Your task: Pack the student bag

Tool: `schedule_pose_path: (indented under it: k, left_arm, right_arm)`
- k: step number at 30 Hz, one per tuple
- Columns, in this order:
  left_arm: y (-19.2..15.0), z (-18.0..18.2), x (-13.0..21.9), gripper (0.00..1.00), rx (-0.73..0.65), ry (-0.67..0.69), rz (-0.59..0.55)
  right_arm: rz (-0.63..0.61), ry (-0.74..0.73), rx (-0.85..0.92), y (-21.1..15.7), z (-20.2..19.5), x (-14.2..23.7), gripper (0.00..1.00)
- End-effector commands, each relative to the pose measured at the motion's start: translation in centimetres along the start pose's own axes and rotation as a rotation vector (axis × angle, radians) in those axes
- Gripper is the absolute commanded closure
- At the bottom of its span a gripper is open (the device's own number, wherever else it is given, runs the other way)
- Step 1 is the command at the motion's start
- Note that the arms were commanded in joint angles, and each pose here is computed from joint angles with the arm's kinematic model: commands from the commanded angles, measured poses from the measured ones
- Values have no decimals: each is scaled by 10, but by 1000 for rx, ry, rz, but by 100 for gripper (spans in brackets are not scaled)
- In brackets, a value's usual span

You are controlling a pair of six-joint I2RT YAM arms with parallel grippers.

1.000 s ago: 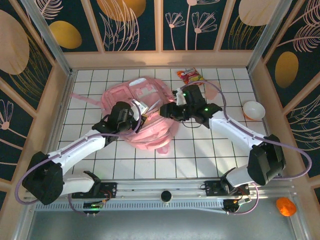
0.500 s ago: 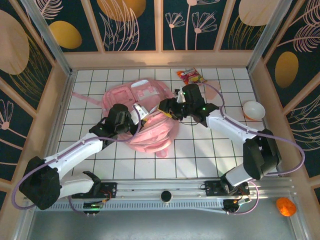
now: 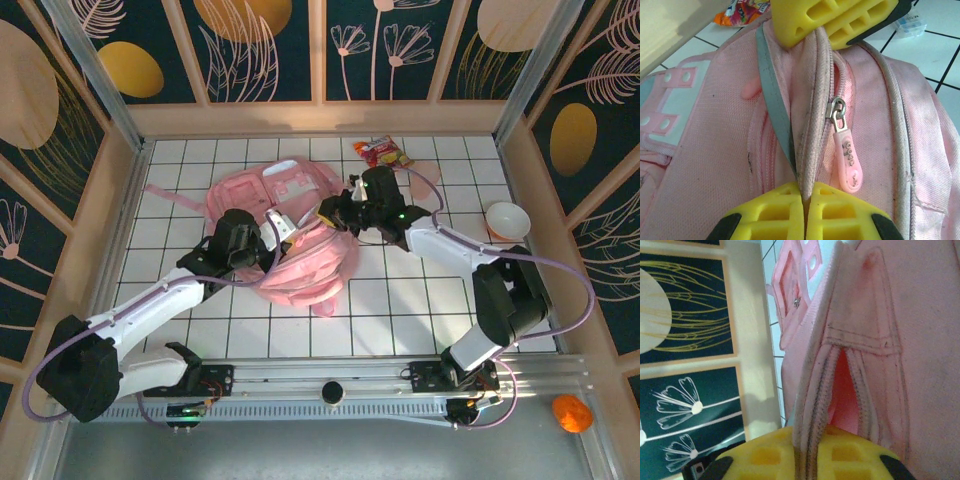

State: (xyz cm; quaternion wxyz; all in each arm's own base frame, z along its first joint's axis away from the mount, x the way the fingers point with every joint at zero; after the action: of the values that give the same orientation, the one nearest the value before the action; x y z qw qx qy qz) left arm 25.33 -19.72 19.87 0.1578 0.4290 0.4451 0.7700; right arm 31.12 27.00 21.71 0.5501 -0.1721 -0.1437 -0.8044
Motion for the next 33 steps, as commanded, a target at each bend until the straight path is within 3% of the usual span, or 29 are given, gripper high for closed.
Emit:
schedule_pose_path:
  k: [1, 10, 15, 18, 20, 30, 33]
  left_arm:
    - [12, 12, 9, 100, -31, 80, -72]
    - [-17, 51, 15, 97, 66, 182, 39]
    - [-1, 41, 23, 62, 178, 69, 8]
    - [5, 39, 36, 44, 363, 63, -18]
    - [1, 41, 45, 39, 548, 128, -23]
    - [-11, 6, 63, 36, 1216, -60, -35]
    - [-12, -4, 59, 37, 1304, -140, -17]
  right_arm:
    - [-93, 56, 40, 9, 12, 11, 100]
    - [-181, 148, -15, -26, 19, 27, 100]
    - [-210, 201, -16, -35, 38, 21, 100]
    - [-234, 211, -26, -33, 50, 18, 100]
    - [-240, 245, -29, -31, 60, 17, 100]
    - [-240, 236, -17, -33, 69, 9, 100]
    - [-234, 234, -17, -35, 69, 5, 100]
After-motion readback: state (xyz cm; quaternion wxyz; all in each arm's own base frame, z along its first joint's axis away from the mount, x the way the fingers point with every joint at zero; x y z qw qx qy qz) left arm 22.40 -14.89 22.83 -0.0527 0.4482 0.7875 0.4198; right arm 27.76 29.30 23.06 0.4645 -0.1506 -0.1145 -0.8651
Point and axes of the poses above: each hand's point on the last joint's axis, 136 mm out from that joint toward the fingers, its own x axis back along the fingers, its own z axis along the line the jaws close on, y = z × x, the point moved 6 cm from there along x, back along the fingers, and after that the axes turned 5 degrees about -x, right-handed, at the moved point
